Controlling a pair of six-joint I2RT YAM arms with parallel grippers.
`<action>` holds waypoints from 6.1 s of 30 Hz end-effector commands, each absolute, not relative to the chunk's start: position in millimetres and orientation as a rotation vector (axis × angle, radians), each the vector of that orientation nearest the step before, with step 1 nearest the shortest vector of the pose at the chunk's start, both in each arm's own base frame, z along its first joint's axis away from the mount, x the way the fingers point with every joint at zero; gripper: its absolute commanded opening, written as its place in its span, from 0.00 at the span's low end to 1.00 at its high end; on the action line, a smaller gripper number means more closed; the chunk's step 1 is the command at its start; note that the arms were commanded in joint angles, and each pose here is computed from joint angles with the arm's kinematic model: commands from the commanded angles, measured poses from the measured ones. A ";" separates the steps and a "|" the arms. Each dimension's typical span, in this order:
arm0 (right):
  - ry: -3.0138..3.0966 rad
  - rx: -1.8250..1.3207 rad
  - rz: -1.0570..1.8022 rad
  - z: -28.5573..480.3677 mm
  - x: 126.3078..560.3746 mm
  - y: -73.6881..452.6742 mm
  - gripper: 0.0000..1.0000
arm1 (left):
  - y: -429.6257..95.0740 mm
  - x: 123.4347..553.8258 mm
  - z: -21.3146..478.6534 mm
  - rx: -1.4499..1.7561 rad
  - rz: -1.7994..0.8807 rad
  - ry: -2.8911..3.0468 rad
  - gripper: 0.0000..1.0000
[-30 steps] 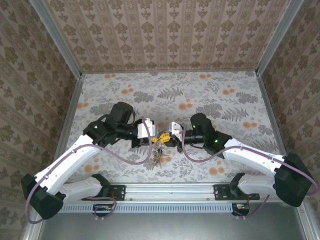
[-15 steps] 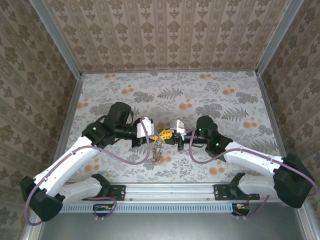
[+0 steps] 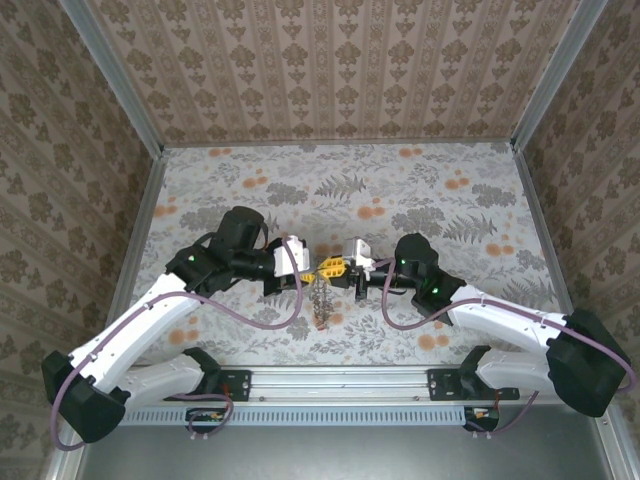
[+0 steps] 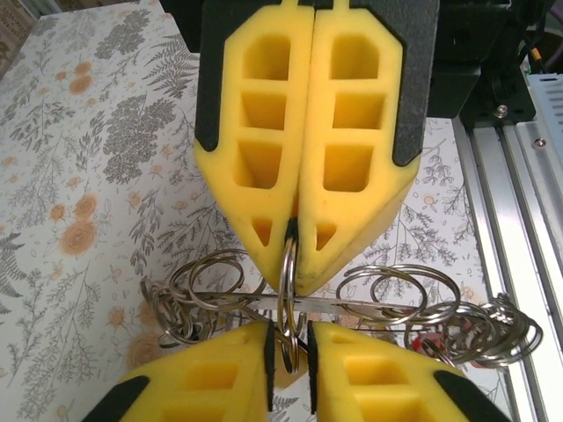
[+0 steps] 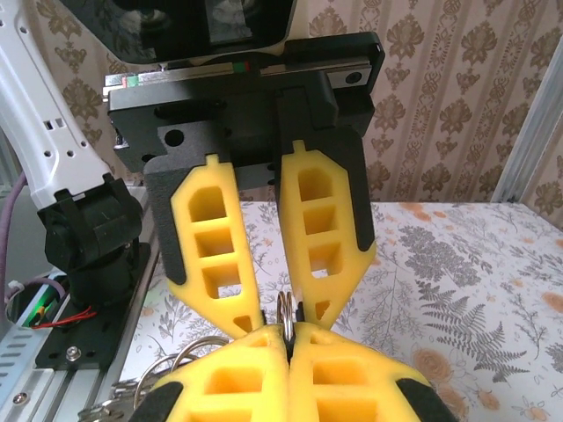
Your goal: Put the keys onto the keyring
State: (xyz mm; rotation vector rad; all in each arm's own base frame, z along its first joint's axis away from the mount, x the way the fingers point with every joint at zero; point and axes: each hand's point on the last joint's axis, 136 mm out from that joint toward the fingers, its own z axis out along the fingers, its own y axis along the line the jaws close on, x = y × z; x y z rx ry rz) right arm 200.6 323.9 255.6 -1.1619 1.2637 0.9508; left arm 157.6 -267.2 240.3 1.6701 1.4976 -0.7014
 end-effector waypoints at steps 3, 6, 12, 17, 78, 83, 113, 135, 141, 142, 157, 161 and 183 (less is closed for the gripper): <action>1.154 -1.161 0.930 280.1 194.8 323.7 0.00 | -269.7 161.1 248.6 1.636 -0.710 1.482 0.22; 1.162 -1.165 0.923 277.3 194.9 323.4 0.00 | -270.6 159.1 257.2 1.624 -0.727 1.446 0.24; 1.161 -1.167 0.919 277.5 195.6 323.6 0.00 | -271.8 150.0 263.1 1.651 -0.771 1.393 0.18; 1.195 -1.182 0.890 270.0 197.0 320.9 0.02 | -269.3 151.5 264.1 1.657 -0.747 1.392 0.00; 1.136 -1.088 1.081 304.1 193.5 333.6 0.00 | -238.4 152.1 258.6 1.521 -0.648 1.481 0.33; 1.118 -1.090 1.084 307.9 192.1 334.2 0.00 | -239.2 155.3 250.7 1.509 -0.645 1.492 0.34; 1.118 -1.124 1.081 306.2 188.2 338.2 0.00 | -255.9 143.9 246.3 1.448 -0.901 1.397 0.09; 1.540 -0.530 0.842 288.6 245.3 328.3 0.00 | -248.8 162.8 241.9 1.533 -0.409 1.389 0.00; 1.584 -0.627 0.820 274.9 238.3 332.2 0.00 | -237.2 172.5 242.9 1.504 -0.296 1.405 0.00; 1.591 -0.639 0.821 273.1 237.0 332.6 0.00 | -235.9 173.3 244.6 1.504 -0.279 1.396 0.00; 1.621 -0.919 0.897 249.6 205.9 351.2 0.00 | -231.4 175.9 247.0 1.642 -0.128 1.288 0.00; 1.585 -0.977 0.902 250.7 202.2 351.4 0.12 | -230.1 173.3 248.0 1.741 -0.048 1.168 0.00; 1.395 -0.850 0.538 269.7 234.3 245.2 1.00 | -244.7 280.6 325.5 2.134 0.851 0.465 0.00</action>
